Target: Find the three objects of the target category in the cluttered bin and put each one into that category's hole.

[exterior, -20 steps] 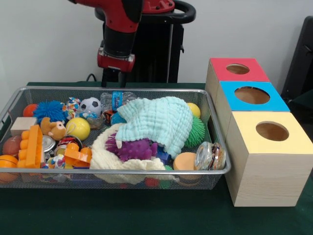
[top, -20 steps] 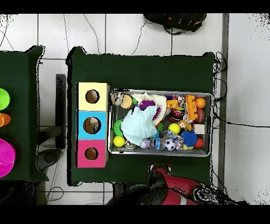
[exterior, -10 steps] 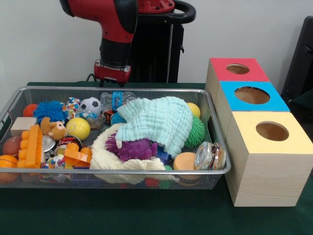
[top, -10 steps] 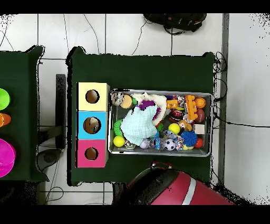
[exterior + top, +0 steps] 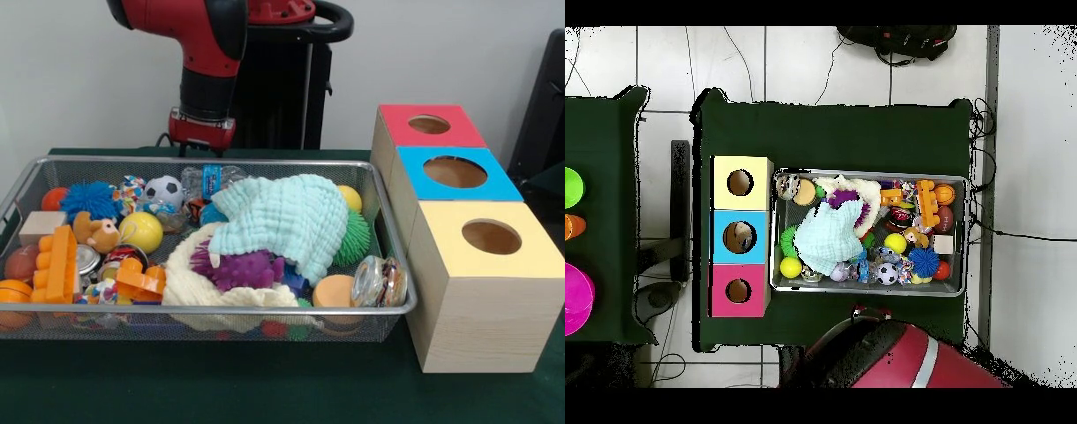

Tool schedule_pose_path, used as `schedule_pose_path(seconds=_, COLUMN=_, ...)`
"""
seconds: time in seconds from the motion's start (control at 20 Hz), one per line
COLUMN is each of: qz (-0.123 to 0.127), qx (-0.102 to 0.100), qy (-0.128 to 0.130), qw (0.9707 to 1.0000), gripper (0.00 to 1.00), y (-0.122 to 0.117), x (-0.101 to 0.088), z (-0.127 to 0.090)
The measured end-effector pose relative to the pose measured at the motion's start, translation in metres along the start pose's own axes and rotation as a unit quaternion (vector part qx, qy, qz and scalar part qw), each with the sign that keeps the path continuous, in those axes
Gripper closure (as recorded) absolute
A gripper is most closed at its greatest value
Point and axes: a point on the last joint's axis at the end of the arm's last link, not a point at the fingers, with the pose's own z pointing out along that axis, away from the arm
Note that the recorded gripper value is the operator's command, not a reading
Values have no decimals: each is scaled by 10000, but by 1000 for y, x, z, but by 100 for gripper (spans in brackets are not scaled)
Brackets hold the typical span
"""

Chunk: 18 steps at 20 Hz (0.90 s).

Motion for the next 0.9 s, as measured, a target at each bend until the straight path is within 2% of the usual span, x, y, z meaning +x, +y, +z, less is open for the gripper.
schedule_pose_path(seconds=0.15, qz=49, qx=22, qy=134, qw=9999, gripper=0, y=-2, x=-2, z=-11)
schedule_pose_path(seconds=0.4, qz=185, qx=80, qy=555, qw=9983, gripper=0, y=-8, x=-12, z=-37)
schedule_pose_path(seconds=0.6, qz=342, qx=131, qy=969, qw=9946, gripper=0, y=-15, x=-24, z=-61)
schedule_pose_path(seconds=0.9, qz=586, qx=70, qy=1235, qw=9906, gripper=0, y=-18, x=-46, z=-86)
